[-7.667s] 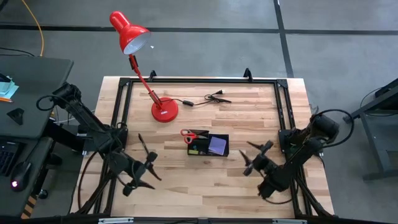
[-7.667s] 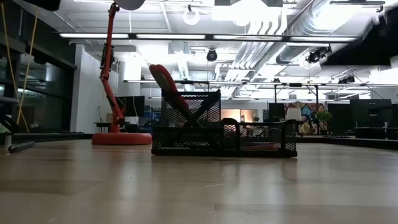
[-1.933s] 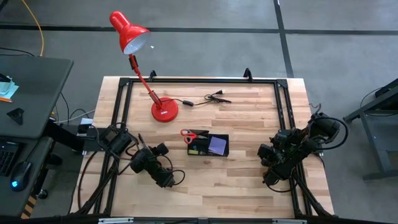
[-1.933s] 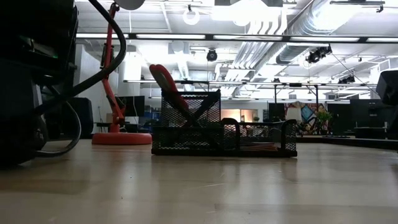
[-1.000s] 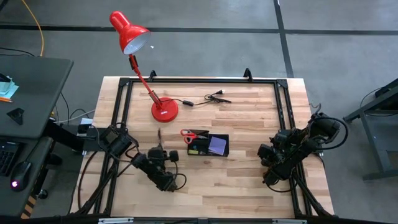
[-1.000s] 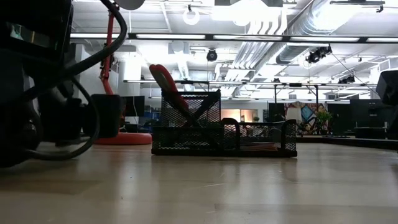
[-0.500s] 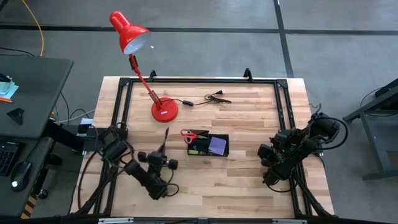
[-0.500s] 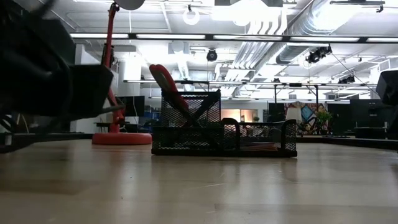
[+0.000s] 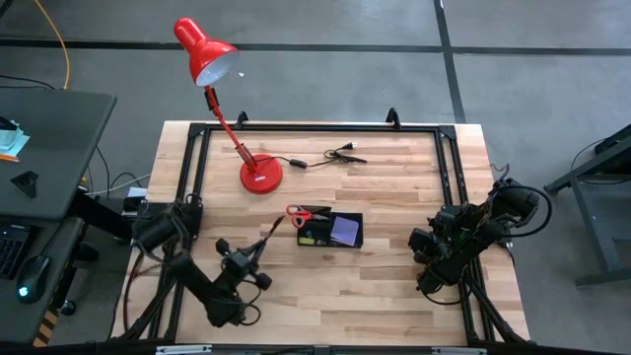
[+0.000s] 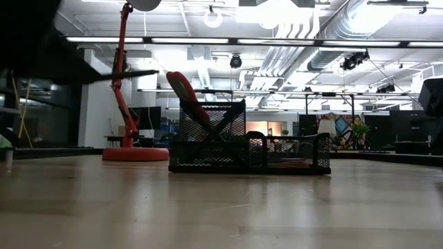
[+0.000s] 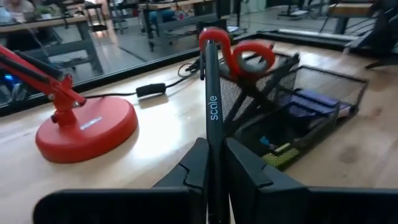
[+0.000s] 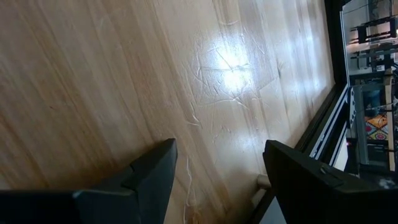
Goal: Pick and place office supplies into organizer
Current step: Put the black pen into the black desk organizer
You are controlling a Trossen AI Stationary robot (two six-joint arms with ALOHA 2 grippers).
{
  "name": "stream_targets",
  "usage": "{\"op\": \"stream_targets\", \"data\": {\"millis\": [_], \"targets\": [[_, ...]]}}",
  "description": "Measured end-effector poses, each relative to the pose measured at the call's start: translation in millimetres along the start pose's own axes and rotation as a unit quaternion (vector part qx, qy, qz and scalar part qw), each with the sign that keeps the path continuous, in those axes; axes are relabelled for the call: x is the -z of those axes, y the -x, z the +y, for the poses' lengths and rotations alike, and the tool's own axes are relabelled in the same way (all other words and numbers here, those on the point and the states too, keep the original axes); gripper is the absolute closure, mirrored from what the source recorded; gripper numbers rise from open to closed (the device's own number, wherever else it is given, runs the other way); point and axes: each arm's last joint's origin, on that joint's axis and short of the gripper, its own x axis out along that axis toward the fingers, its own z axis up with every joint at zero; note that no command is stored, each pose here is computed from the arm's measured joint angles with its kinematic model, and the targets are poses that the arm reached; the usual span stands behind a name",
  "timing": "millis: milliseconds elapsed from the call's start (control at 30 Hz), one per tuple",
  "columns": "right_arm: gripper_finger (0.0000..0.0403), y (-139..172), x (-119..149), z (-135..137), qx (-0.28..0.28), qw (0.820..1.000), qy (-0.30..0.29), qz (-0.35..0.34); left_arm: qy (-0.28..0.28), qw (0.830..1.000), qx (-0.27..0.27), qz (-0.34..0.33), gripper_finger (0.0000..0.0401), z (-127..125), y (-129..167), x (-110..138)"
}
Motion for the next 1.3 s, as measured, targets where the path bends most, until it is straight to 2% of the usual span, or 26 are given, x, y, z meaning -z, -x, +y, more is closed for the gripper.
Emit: {"op": "stream_targets", "data": {"millis": [200,400,500,633,767,967,1300], "targets": [[0.0167,0,0,0,0.0,1.0,0.0,0.0,0.011,0.999,0.032,-0.01,0.0384,26,3,-23],[0.0166,0,0,0,0.0,1.0,0.0,0.0,0.017,0.994,0.084,-0.071,0.0377,36,-8,-43],[0.0167,0,0,0,0.0,1.0,0.0,0.0,0.033,0.995,0.064,-0.074,0.0378,35,-21,-49],[0.0167,0,0,0,0.0,1.0,0.0,0.0,0.043,0.992,0.07,-0.092,0.0384,30,-27,-54],[0.0167,0,0,0,0.0,1.0,0.0,0.0,0.013,0.992,0.073,-0.101,0.0377,29,-27,-53],[0.0167,0,0,0,0.0,1.0,0.0,0.0,0.012,0.992,0.08,-0.1,0.0372,31,-22,-57],[0.0167,0,0,0,0.0,1.0,0.0,0.0,0.033,0.989,0.107,-0.099,0.0378,30,-9,-54]]}}
